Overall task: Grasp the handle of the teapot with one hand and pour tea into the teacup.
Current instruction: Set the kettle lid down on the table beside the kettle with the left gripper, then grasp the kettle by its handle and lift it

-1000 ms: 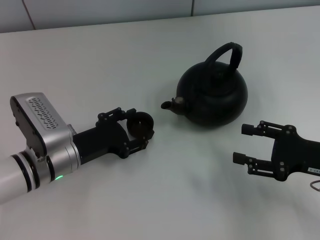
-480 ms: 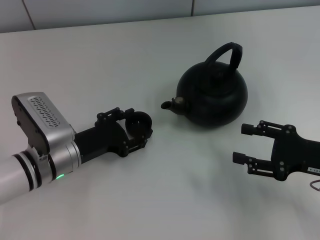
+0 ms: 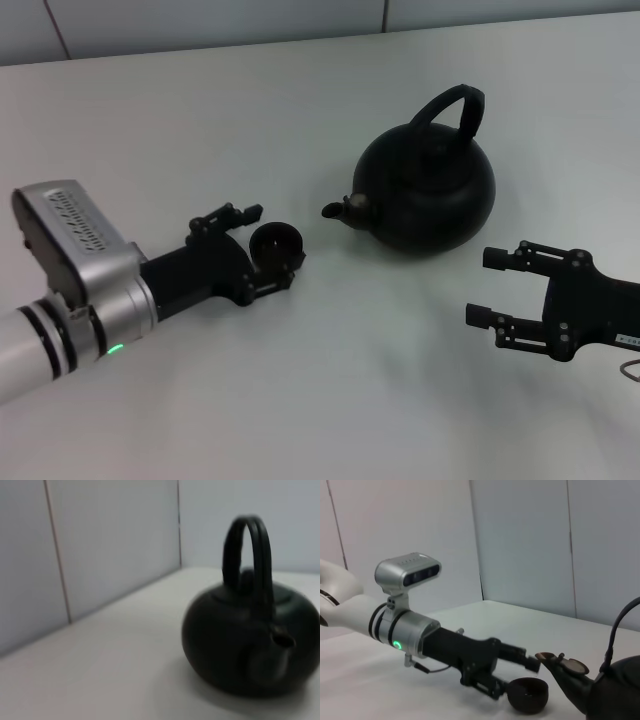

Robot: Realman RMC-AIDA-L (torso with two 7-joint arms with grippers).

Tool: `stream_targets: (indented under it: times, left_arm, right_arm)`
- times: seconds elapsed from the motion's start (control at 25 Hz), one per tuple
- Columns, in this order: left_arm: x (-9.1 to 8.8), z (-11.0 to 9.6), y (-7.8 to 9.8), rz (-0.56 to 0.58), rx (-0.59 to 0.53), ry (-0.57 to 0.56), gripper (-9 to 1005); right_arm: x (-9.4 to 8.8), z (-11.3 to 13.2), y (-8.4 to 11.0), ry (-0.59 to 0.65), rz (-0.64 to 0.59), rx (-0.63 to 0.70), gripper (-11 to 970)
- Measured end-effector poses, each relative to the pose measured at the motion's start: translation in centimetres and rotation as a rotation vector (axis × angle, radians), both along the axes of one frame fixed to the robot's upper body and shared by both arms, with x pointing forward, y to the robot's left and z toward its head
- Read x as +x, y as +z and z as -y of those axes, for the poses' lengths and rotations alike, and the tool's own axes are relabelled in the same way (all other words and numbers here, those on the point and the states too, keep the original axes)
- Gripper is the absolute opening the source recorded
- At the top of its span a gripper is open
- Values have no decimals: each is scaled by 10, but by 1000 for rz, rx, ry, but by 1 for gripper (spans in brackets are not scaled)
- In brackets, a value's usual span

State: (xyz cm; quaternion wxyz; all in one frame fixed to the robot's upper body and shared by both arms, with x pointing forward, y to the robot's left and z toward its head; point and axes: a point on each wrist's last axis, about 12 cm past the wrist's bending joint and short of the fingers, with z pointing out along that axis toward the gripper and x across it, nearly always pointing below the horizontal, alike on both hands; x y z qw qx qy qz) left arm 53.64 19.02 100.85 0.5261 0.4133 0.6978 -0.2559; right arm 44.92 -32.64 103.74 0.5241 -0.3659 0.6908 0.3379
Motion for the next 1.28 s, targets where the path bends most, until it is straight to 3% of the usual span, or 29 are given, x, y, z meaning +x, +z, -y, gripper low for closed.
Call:
stream_targets:
  times: [0.2, 0.32, 0.36, 0.44, 0.52, 0.56, 0.6, 0.76, 0.96, 1.28]
  left_arm:
    - [-3, -26, 11, 66, -86, 29, 810]
    - [-9, -54, 19, 82, -141, 44, 810]
    - [-20, -76, 25, 91, -175, 56, 810]
    - [-24, -82, 26, 93, -182, 59, 810]
    - [-37, -98, 29, 113, -195, 53, 810]
    - [-53, -115, 33, 129, -207, 42, 810]
    - [-53, -115, 33, 129, -207, 42, 810]
    - [-81, -143, 40, 93, -237, 13, 810]
    - [-94, -156, 38, 3, -196, -42, 810]
    - [-94, -159, 28, -43, -83, -41, 810]
  right_arm:
    - [1, 0, 0, -4, -1, 1, 726]
    - [3, 0, 1, -8, 6, 1, 726]
    - [5, -1, 2, -9, 11, 2, 726]
    - [5, 0, 2, -11, 14, 3, 726]
    - [6, 0, 3, -15, 19, 6, 726]
    - [7, 0, 4, -17, 22, 7, 726]
    - [7, 0, 4, -19, 23, 8, 726]
    - [8, 1, 5, -32, 29, 13, 726]
    - [8, 1, 4, -36, 28, 15, 727]
    - [3, 1, 2, -40, 17, 25, 726]
